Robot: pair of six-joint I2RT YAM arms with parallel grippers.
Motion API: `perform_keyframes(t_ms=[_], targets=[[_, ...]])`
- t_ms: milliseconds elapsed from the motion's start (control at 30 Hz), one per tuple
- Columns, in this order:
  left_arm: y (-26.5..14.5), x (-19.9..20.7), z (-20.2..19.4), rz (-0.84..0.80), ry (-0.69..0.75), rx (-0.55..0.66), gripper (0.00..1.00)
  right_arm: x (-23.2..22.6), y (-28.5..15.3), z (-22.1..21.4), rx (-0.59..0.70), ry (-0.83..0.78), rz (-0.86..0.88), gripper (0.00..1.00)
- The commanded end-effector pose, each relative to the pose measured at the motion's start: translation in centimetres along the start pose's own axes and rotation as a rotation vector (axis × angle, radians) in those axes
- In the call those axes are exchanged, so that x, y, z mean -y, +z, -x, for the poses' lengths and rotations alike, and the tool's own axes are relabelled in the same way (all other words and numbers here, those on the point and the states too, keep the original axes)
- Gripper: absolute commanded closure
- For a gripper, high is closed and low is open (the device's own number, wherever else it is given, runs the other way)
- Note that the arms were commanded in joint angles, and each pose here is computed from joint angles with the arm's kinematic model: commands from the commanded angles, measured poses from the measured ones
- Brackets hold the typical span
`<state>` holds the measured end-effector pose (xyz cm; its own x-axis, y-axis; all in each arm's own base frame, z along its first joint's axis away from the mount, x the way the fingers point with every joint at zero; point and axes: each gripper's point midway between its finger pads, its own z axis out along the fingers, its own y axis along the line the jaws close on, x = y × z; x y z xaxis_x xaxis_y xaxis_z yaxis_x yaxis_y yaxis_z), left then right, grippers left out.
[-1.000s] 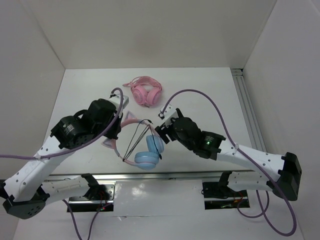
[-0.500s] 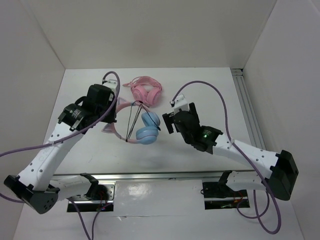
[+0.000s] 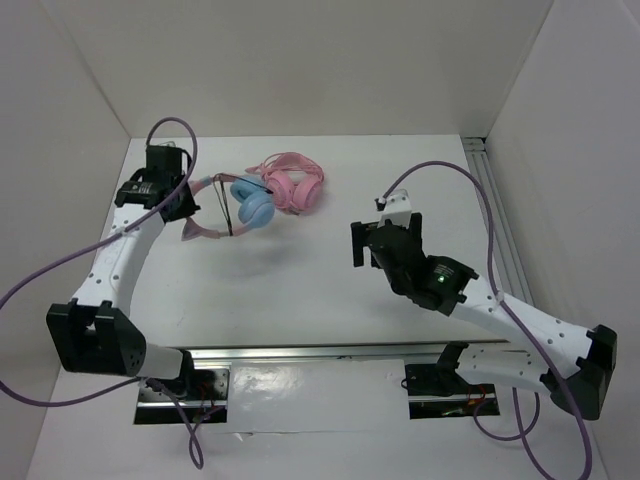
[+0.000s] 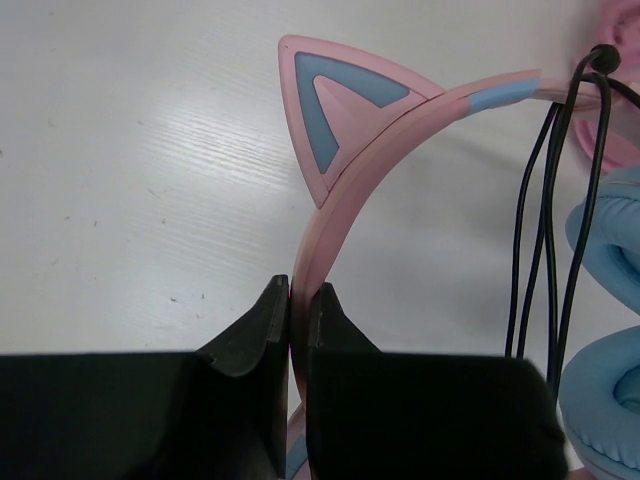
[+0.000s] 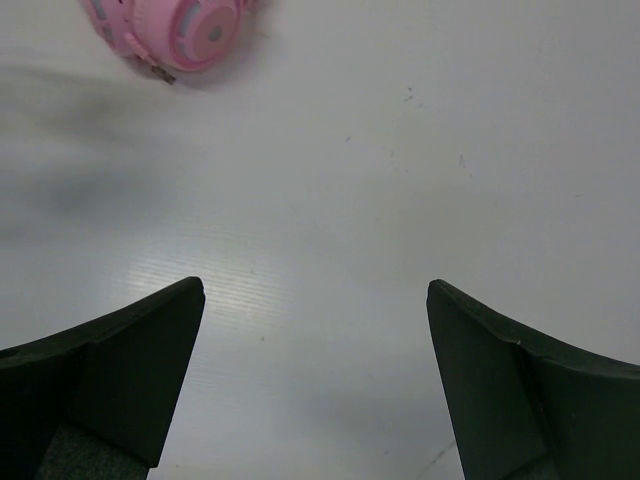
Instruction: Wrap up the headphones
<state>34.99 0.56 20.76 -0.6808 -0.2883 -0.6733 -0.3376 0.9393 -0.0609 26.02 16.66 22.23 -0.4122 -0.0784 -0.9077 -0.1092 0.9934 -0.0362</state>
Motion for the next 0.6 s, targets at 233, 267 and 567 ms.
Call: perform_keyframes(t_ms=[233, 267, 567], targets=[[10.8, -4.8, 8.5, 0.234, -0.299, 0.083, 1.0, -3.0, -2.2, 1.0, -0.009, 0.097, 0.203, 0.01], [12.0, -5.6, 8.6, 0.264, -0.33, 0.079, 1.0, -3.3, -2.5, 1.4, 0.001, 0.1, 0.23, 0.01], [21.2, -8.3, 7.3, 0.382, -0.392, 0.01, 1.0, -3.7, -3.6, 2.2, 0.024, 0.097, 0.279, 0.01]])
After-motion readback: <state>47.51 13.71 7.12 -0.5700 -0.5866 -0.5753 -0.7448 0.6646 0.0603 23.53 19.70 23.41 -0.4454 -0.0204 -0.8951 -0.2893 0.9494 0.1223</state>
